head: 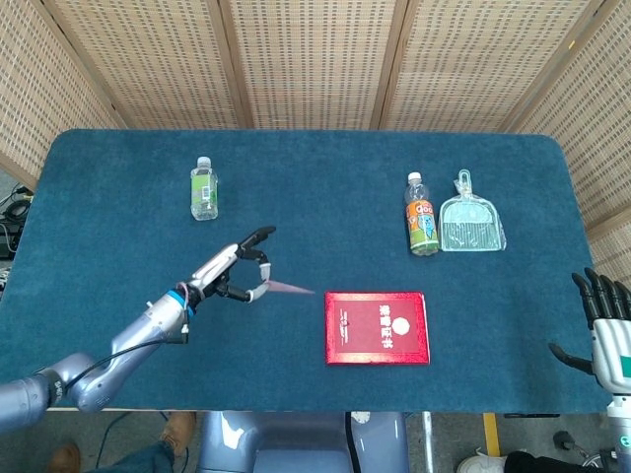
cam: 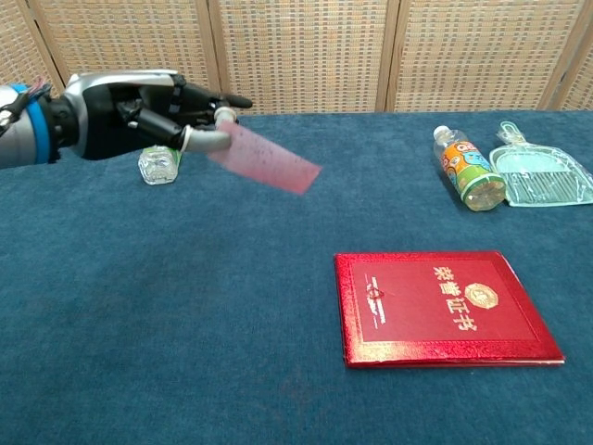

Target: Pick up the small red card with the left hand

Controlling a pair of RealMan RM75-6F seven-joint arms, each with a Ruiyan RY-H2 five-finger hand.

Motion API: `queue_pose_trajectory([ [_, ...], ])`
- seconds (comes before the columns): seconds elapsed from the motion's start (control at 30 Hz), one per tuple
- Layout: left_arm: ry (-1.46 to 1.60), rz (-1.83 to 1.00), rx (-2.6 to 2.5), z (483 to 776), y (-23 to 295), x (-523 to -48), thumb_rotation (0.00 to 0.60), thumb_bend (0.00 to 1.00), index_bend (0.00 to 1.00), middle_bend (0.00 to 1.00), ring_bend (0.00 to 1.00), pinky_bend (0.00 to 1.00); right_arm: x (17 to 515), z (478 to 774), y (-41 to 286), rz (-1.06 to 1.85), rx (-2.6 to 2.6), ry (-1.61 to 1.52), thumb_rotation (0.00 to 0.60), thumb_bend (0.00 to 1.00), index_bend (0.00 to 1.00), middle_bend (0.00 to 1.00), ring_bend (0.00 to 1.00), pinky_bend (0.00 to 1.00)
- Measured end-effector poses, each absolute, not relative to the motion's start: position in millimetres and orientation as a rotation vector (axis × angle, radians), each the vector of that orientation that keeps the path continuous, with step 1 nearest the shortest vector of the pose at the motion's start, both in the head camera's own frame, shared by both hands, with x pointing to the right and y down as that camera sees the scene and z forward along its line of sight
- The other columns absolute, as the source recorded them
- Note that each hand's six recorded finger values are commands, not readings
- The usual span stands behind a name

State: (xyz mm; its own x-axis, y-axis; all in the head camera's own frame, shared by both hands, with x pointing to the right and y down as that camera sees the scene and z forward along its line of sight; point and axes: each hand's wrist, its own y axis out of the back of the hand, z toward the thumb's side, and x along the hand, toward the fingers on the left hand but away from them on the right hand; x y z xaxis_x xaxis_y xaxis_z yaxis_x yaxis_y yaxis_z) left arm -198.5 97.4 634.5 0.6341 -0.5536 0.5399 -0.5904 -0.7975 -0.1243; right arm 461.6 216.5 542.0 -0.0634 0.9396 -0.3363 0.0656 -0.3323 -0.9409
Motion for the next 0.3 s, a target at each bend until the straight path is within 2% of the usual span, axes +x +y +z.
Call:
queue_pose_trajectory([
  [0.17, -0.745, 0.946, 2.793, 628.1, 130.1, -200.1, 0.6, 0.48, 0.69, 0.0, 0.0, 0.0, 460.9, 542.2, 216.0, 1.489, -1.464, -1.122, 0.6, 0.0, 0.05, 0.0, 0.0, 0.0],
  [0.3, -0.662, 0.946, 2.801, 625.5, 143.9, -197.6, 0.6, 0.48, 0.69, 0.0, 0.0, 0.0, 461.4, 542.5, 215.7, 1.491, -1.464, -1.122, 0.6, 0.0, 0.05, 0.0, 0.0, 0.0],
])
